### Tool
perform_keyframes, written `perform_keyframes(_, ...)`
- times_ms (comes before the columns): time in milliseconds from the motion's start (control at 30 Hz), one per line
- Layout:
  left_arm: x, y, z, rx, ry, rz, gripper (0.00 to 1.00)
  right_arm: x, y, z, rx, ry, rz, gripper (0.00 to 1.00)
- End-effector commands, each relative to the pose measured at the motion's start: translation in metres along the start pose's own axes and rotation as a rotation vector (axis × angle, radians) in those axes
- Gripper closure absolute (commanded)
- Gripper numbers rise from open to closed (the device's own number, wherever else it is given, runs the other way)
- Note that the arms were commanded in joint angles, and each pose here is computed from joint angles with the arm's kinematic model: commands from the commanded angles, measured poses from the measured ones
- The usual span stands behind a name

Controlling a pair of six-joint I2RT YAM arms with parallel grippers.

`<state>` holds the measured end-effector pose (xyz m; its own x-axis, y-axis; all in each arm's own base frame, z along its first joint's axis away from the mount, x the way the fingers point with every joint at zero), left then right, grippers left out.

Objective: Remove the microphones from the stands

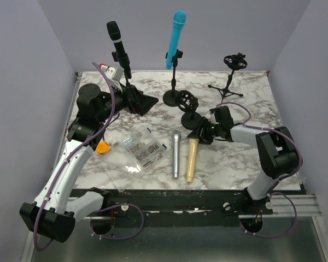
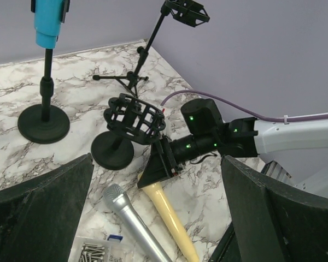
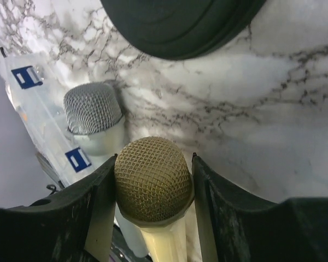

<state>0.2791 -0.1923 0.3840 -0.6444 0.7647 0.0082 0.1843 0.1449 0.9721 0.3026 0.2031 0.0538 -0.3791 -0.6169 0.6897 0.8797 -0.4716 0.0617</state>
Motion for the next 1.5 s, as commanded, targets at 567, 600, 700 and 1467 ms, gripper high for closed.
perform_keyframes(567,0.002,0.004,-0.003,-0.010,-0.018,-0.008,0.02,-0.023,0.010,0.021,0.025,0.068,-0.026,0.40)
perform_keyframes(600,0.002,0.004,-0.003,-0.011,-0.019,-0.010,0.02,-0.021,0.011,0.021,0.027,0.066,-0.032,0.39)
perform_keyframes(700,0.003,0.005,-0.003,-0.011,-0.019,-0.012,0.02,-0.019,0.012,0.020,0.034,0.054,-0.041,0.36)
perform_keyframes(1467,0.004,0.007,-0.006,-0.009,-0.031,-0.021,0.02,0.114,0.076,-0.051,-0.089,-0.112,-0.518,0.27)
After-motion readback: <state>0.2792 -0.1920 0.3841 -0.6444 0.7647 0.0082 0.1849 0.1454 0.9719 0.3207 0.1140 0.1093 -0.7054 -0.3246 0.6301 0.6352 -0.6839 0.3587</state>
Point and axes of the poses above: each gripper's point midway between its finger pads, its own x axis back along the fingers, its own z axis along the line the jaws close on, y = z × x, the point moved 2 cm from there along x, back along the fingers, and after that the axes turned 13 degrees about -x, right-handed, at the moved point
